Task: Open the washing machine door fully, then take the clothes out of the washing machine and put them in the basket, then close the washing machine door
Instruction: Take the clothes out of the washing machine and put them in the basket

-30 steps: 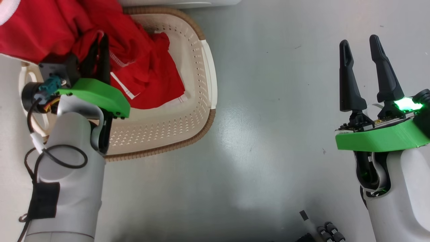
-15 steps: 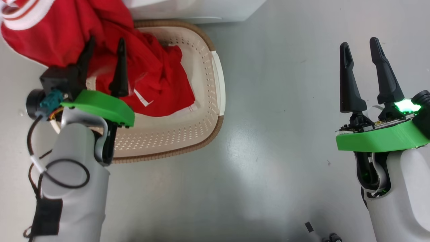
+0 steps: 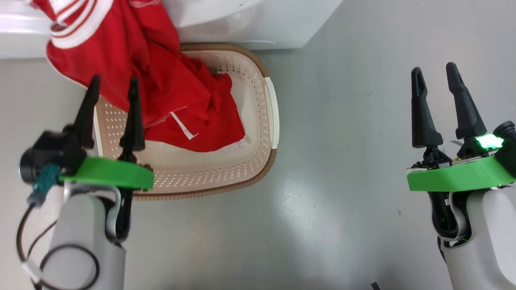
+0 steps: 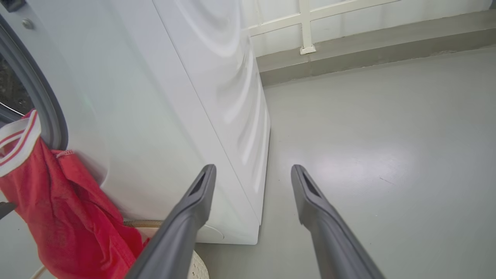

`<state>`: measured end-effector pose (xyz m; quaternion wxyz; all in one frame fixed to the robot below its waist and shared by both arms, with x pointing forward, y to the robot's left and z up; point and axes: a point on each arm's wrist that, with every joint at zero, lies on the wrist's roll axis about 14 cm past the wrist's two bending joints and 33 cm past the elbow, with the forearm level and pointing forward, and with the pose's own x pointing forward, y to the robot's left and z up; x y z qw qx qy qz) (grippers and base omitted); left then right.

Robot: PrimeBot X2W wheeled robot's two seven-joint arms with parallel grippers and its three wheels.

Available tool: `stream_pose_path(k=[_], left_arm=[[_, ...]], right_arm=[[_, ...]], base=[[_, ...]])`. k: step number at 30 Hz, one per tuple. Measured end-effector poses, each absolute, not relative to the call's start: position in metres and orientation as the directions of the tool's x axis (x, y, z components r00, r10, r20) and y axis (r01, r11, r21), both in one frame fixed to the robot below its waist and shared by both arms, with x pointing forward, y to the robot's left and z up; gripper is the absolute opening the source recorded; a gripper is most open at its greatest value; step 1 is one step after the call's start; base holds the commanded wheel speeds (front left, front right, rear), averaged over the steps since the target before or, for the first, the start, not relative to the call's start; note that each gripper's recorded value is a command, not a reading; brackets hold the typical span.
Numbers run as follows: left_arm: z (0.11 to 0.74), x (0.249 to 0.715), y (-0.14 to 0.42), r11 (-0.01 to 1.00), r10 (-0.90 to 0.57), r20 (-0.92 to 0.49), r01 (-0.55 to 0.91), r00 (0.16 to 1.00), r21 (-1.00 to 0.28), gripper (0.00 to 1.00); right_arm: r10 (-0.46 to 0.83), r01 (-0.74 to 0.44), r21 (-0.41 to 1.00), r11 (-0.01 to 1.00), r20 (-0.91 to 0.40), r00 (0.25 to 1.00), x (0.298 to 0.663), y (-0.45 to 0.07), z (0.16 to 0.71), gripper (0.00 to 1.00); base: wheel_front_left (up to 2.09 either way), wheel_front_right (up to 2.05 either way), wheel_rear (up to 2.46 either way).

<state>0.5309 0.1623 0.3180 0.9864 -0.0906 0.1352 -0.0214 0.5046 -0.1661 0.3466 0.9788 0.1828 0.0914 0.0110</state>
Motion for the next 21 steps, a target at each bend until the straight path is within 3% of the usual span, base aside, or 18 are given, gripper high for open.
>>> stream_pose_path(k=[21], left_arm=[[0.382,0.5,0.19,0.984,0.024,-0.116,-0.044,0.993,-0.175,1.0]], right_arm=[[0.07,-0.007,0.363,0.932,-0.161,0.985,0.498,-0.162,0.36,1.0]], base=[[0.0,0.0,0.0]])
